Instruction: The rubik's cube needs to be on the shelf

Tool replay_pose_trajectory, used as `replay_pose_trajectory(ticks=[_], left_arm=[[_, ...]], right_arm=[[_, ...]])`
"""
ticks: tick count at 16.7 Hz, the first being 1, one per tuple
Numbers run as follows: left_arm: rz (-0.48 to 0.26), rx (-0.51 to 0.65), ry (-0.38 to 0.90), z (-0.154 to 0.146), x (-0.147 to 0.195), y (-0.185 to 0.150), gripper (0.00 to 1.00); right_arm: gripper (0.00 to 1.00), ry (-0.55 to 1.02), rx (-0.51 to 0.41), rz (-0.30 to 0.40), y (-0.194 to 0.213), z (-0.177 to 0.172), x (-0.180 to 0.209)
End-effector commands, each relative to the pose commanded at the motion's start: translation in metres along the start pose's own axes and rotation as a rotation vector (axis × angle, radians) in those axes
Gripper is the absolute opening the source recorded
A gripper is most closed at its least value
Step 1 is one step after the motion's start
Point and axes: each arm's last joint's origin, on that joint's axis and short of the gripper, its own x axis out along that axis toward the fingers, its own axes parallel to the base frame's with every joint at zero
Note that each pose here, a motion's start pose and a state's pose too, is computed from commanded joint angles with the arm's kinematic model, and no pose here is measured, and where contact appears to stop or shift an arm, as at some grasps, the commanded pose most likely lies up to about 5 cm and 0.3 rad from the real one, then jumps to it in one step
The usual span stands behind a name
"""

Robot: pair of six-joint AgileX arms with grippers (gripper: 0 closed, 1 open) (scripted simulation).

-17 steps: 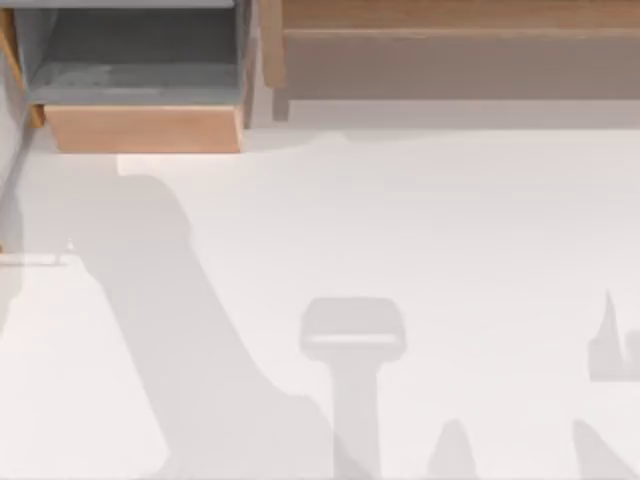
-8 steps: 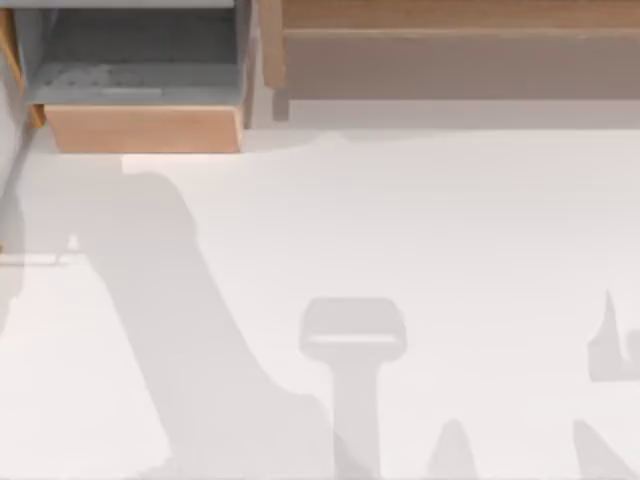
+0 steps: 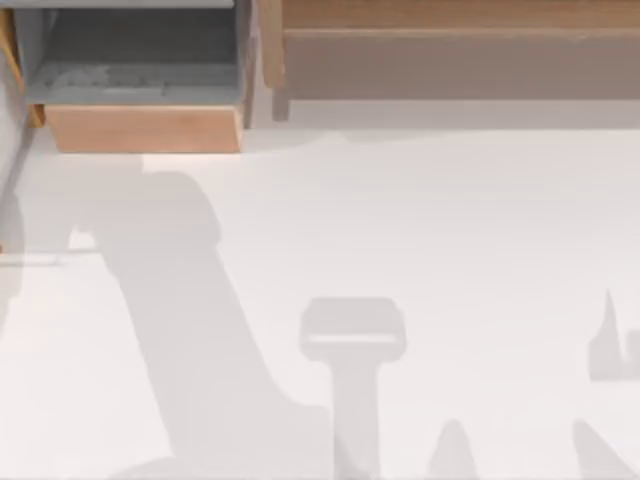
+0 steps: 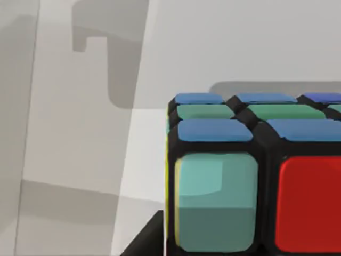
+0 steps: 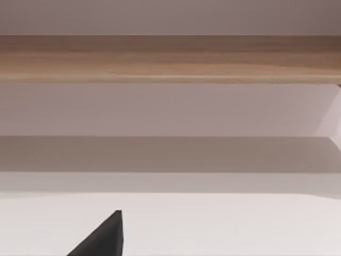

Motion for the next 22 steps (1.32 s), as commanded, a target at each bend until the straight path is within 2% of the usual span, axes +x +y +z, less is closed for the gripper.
replay_pose_trajectory(ticks=[6,11,16,19,22], left_arm=[[0.01,-0.002,-0.006,-0.001,-0.005,-0.002,0.0],[0.074,-0.015,-0.104,-0.01,-0.058,-0.025,0.0],[0.12,0.025,-0.232,-0.032,-0.102,-0.086,0.0],[0.124,0.089,-0.282,-0.051,-0.101,-0.137,0.0],[0.121,0.176,-0.321,-0.075,-0.083,-0.192,0.0]], right_arm=[[1.0,0.0,0.0,0.0,0.0,0.0,0.0],[1.0,0.0,0.0,0.0,0.0,0.0,0.0],[1.0,0.0,0.0,0.0,0.0,0.0,0.0],[1.0,0.0,0.0,0.0,0.0,0.0,0.0],[1.0,0.0,0.0,0.0,0.0,0.0,0.0]])
